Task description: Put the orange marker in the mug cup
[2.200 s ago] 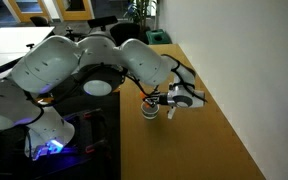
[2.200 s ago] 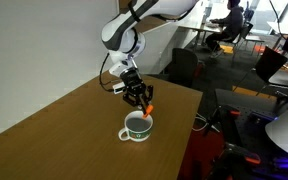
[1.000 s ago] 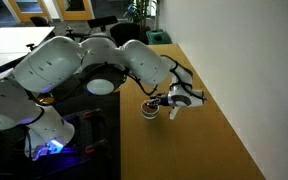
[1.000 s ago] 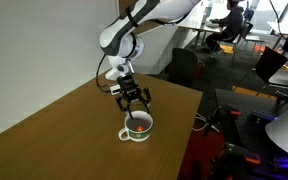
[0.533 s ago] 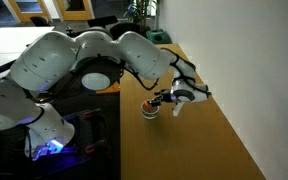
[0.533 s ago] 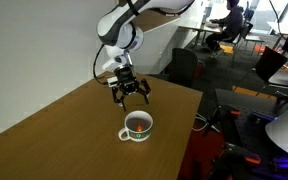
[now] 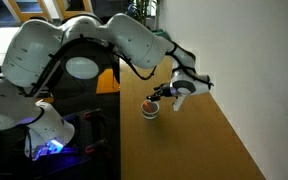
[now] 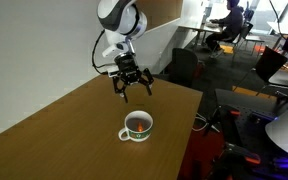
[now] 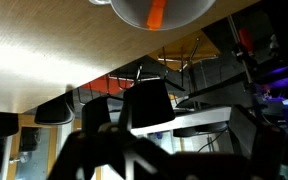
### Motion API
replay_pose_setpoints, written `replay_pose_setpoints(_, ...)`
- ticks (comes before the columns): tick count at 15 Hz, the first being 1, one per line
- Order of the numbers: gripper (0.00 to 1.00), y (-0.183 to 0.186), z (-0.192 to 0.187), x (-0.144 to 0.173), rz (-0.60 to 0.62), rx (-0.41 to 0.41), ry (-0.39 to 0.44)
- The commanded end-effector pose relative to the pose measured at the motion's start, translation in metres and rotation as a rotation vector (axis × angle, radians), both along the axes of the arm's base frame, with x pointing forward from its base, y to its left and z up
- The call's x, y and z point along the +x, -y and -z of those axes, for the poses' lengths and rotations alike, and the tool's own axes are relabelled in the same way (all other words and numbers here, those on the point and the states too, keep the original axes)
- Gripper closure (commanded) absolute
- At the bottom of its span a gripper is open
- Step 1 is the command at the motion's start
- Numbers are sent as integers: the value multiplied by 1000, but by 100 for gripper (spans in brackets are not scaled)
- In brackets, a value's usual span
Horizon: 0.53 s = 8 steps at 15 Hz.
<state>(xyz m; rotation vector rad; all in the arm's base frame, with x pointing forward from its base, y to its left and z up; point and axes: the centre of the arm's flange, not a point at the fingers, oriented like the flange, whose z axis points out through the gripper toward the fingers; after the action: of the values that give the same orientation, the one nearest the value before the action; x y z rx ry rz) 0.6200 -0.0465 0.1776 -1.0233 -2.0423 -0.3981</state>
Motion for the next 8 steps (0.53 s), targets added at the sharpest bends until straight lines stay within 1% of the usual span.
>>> replay_pose_setpoints(1,0,-7,-30,-41,-1,-19,19)
replay_pose_setpoints(5,0,-15,-45,-68,-17,-27,17)
replay_pose_setpoints(7,0,-18,-49,-76,-23,-23,25)
replay_pose_setpoints(8,0,-13,-34,-50,-23,-14,-24)
